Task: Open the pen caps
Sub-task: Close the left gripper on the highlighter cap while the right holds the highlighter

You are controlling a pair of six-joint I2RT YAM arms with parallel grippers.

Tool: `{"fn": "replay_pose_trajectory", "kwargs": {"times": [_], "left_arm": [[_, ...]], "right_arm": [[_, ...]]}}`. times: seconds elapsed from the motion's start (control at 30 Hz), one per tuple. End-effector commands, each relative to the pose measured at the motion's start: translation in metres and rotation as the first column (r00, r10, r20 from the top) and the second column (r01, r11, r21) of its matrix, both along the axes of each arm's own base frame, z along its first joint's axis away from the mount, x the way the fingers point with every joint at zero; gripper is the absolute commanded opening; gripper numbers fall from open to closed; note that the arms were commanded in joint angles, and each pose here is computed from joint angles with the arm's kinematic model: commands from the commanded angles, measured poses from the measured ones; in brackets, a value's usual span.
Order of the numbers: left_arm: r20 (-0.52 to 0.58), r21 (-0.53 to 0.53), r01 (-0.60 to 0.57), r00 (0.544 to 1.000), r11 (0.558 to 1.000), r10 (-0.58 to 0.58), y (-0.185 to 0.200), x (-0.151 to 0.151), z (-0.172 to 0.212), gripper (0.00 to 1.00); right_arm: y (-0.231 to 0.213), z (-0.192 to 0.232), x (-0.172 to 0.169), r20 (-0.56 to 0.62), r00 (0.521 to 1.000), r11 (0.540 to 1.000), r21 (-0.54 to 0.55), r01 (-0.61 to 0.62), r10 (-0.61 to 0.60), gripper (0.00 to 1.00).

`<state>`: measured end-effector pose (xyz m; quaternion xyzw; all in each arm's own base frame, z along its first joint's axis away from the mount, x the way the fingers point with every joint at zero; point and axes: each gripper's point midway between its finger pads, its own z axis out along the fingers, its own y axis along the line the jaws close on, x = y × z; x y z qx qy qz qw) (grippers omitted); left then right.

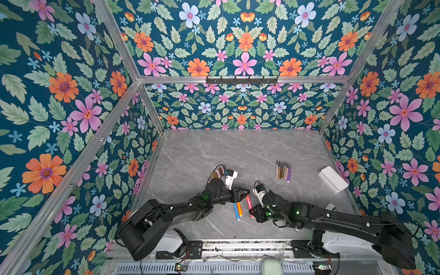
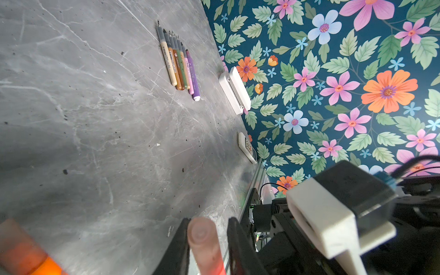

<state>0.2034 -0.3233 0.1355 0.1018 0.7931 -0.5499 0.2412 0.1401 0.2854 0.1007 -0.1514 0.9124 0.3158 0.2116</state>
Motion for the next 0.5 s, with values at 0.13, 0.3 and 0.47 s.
{"fn": "replay_pose_trajectory", "kwargs": {"times": [0.13,0.3,0.47], "left_arm": [[0.028,-0.033,0.026,0.999,0.999,-0.025,-0.0065,-0.0018,0.0115,0.27],[0.020,-0.033,0.034,0.999,0.999,-0.034,-0.0094,-0.0030,0.0099,0.27],[0.013,-0.033,0.041,0.999,0.999,-0.041,-0.0119,-0.0036,0.0085,0.28]], "right_arm": [[0.0007,0.0049,0.0025,0.020,1.000,1.000,0.004,0.000,0.000,0.00],[-0.0004,0.0036,0.0024,0.019,1.000,1.000,0.000,0.002,-0.002,0.00],[-0.0015,0.0035,0.0024,0.022,1.000,1.000,0.000,0.004,-0.004,0.00]]}}
